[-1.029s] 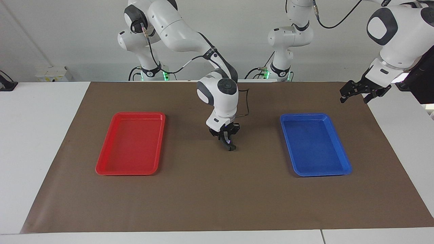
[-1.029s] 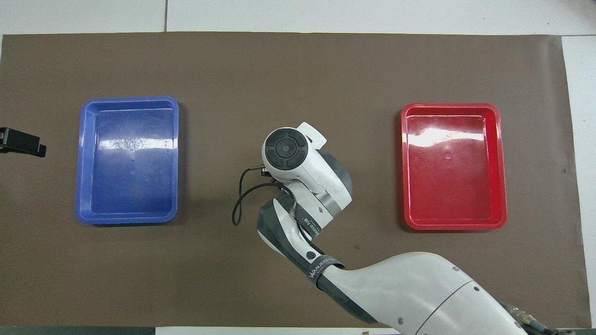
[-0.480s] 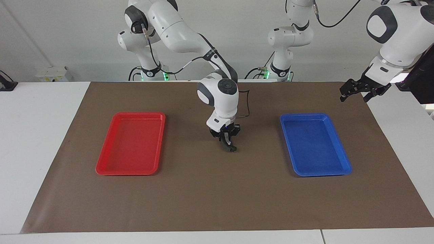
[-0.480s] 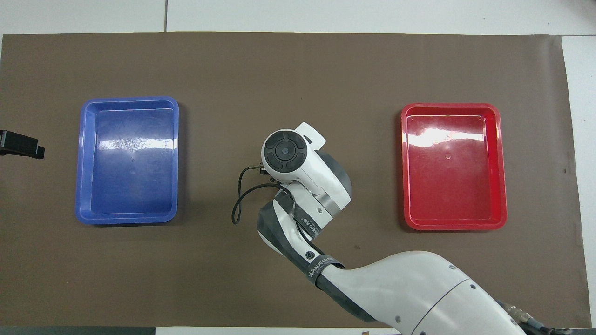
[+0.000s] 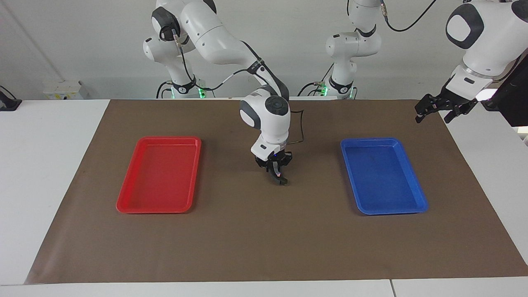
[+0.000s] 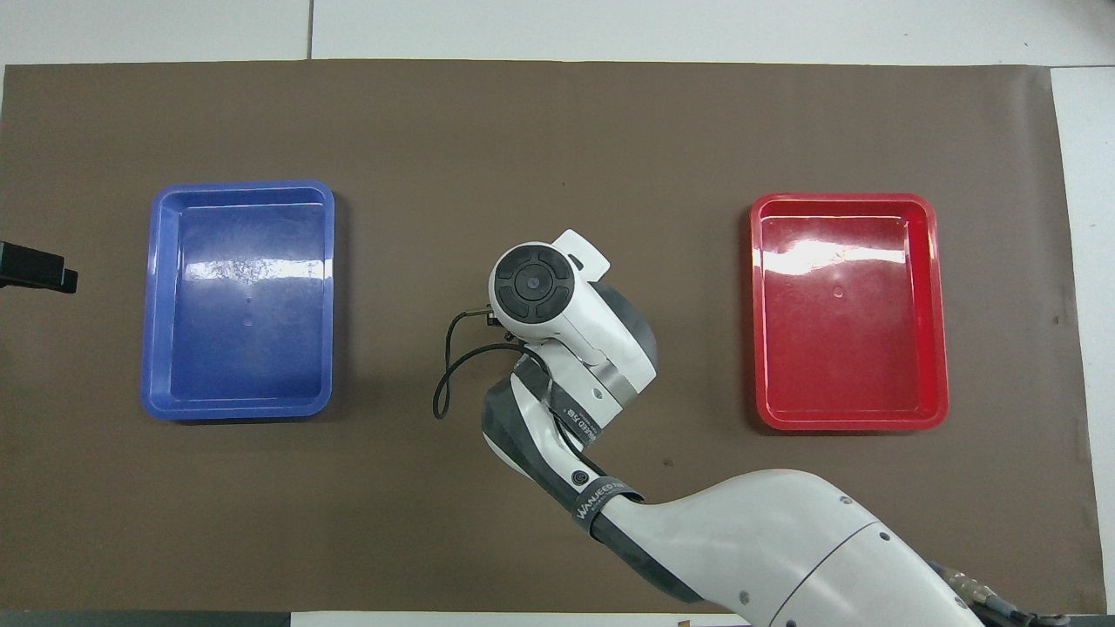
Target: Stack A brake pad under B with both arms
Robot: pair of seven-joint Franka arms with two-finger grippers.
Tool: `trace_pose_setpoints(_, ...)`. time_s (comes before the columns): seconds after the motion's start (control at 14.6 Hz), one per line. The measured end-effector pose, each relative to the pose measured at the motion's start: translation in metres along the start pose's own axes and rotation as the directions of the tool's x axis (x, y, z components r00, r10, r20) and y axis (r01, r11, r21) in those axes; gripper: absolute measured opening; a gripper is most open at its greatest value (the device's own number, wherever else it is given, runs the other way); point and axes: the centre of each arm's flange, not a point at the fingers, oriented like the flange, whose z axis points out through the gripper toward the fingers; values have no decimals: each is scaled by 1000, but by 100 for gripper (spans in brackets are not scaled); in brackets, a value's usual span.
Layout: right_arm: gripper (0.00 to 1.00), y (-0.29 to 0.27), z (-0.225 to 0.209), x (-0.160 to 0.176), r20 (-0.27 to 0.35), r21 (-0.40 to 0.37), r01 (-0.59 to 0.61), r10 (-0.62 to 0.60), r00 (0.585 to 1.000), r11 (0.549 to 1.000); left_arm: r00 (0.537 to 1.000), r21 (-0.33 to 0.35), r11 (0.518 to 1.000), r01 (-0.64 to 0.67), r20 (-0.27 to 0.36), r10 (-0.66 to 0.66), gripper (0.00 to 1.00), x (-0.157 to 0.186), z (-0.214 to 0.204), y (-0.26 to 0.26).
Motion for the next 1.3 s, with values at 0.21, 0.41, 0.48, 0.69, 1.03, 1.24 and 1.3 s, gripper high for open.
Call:
trace_pose_setpoints(0.21,43,1,0,-1,-5,4,-1,1,1000,1000,1000,4,1000,2,-20,-1,100,2,-1,0)
trace_pose_setpoints(0.41,47,1,1,-2,-14,10,0,1,1000,1000,1000,4,1000,0,-21,0,100,2,-1,1)
trace_pose_setpoints(0.48,48,1,3,-3,-18,15,0,0,1000,1000,1000,4,1000,-1,-22,1,100,3,-1,1)
trace_pose_setpoints(0.69,74,2,9,-5,-18,15,0,1,1000,1000,1000,4,1000,-4,-23,5,100,3,-1,3)
trace_pose_setpoints(1.03,100,15,-15,6,-60,-28,-6,4,998,1000,1000,4,1000,-2,-22,2,100,3,-1,2)
trace_pose_setpoints(1.24,100,74,-80,40,-117,-26,-104,100,988,994,1000,4,1000,-2,-22,2,100,3,-1,2)
trace_pose_setpoints(1.3,100,100,-103,50,-133,-27,-137,132,982,990,1000,4,1000,-2,-22,2,100,3,-1,2)
